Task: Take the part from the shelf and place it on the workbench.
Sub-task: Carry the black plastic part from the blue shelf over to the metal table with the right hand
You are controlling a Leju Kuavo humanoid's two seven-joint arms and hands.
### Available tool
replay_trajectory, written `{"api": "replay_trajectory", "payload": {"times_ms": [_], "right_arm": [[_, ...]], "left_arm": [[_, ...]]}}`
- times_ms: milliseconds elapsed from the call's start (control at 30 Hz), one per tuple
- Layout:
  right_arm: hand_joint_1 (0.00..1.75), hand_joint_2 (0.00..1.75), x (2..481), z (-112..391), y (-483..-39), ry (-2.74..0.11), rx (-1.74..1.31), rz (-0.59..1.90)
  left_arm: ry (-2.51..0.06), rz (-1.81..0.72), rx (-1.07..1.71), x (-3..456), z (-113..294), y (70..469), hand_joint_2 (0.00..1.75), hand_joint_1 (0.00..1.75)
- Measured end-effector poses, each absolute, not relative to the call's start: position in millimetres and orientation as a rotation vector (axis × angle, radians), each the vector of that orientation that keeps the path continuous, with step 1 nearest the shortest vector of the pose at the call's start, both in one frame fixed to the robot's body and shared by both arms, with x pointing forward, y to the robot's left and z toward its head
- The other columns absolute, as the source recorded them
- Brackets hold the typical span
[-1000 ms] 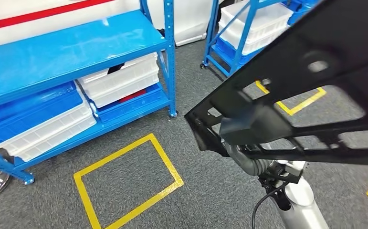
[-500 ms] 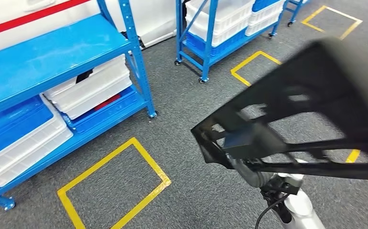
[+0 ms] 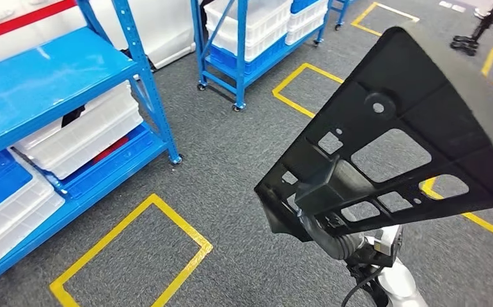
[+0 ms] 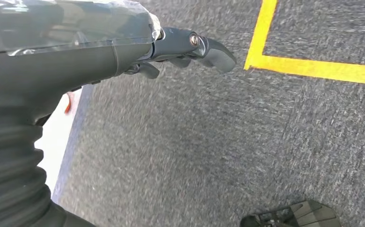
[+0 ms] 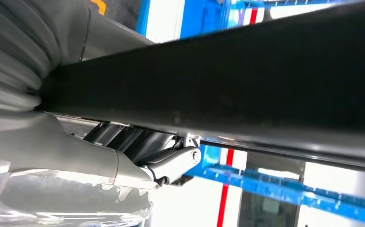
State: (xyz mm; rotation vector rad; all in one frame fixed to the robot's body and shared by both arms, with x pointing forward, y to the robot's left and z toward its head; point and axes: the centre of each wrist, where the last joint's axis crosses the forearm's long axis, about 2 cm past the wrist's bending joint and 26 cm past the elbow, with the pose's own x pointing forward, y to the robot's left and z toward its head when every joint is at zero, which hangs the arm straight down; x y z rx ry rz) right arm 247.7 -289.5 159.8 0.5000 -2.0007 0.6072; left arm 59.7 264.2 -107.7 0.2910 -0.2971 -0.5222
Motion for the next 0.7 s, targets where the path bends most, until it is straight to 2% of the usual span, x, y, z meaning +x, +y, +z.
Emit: {"api": "replay_trajectory", "payload": {"times_ms": [200, 433, 600, 700], "right_arm": [[1.75, 1.75, 247.6, 165.8, -295.3, -2.107, 0.569, 0.536], [1.75, 1.75, 252.9, 173.6, -299.0, -2.077, 0.416, 0.642], [1.75, 1.75, 260.9, 182.1, -294.4, -2.153, 0.574, 0.570], [1.75, 1.75, 265.1, 185.2, -294.0, -2.100, 0.467, 0.615]], "left_arm": [[-0.309, -0.527, 0.294, 64.0, -107.1, 264.8, 1.75, 0.00], [-0.329, -0.514, 0.301, 71.2, -106.0, 266.9, 1.75, 0.00], [-0.323, -0.509, 0.303, 66.0, -106.8, 267.6, 1.75, 0.00], [-0.318, -0.501, 0.304, 63.9, -107.2, 268.8, 1.75, 0.00]]}}
